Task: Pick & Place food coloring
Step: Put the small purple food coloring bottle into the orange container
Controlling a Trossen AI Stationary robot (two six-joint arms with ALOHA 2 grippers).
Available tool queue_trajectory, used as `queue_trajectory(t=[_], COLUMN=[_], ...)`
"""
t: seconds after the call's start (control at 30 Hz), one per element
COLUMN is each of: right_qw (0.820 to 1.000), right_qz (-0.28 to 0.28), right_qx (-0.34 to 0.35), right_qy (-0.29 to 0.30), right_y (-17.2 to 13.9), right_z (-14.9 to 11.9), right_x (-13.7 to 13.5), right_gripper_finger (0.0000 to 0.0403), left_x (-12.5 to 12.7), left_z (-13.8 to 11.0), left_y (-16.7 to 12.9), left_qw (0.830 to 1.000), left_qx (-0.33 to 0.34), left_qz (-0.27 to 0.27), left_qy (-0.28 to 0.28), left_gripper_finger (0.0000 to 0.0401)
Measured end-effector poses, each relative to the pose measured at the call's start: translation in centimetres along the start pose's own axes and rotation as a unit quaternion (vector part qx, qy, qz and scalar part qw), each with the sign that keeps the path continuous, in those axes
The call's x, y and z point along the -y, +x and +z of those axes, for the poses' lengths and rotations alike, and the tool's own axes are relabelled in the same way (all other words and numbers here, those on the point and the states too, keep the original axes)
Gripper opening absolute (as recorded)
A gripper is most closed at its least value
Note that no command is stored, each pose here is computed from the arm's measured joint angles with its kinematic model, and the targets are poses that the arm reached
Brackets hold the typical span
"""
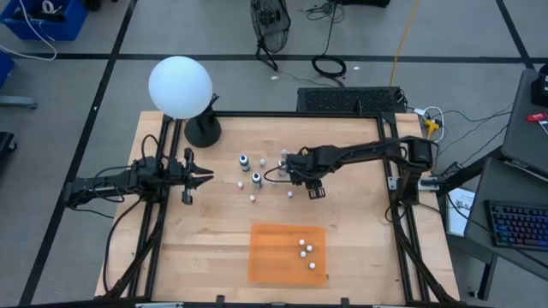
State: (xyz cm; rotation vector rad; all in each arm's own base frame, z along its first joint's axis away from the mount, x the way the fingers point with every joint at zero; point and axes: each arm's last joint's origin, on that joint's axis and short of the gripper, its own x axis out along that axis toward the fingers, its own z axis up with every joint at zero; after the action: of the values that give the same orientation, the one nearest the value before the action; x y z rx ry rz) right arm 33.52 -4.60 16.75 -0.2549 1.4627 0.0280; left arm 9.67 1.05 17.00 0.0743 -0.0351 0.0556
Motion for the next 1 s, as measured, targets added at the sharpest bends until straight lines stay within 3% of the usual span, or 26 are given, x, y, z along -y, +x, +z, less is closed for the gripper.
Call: queue_trajectory(t=[0.2,0.47,0.83,1.0], right_qw=[0.997,0.979,0.983,0.983], right_qz=[0.002,-0.004,-0.008,0.019], right_qx=[0.082,0.195,0.177,0.180], right_qy=[0.006,-0.065,-0.041,-0.030], right_y=[-3.4,-4.5,-3.1,-2.7], right_z=[0.6,3.4,3.5,3.7], right_x=[-1.5,-5.3,-4.2,-4.0], right_gripper_finger=[0.0171,0.0171,0.0171,0.0171], left_x=[0.0,0.0,0.0,0.0], left_z=[0.0,0.0,0.0,0.0], left_y=[0.0,0.0,0.0,0.0], left_qw=[1.000,1.000,1.000,1.000], left_qx=[0.000,0.000,0.000,0.000], left_qz=[0.000,0.000,0.000,0.000], left_qy=[0.000,0.000,0.000,0.000], left_gripper_finger=[0.0067,0.0067,0.0067,0.0067])
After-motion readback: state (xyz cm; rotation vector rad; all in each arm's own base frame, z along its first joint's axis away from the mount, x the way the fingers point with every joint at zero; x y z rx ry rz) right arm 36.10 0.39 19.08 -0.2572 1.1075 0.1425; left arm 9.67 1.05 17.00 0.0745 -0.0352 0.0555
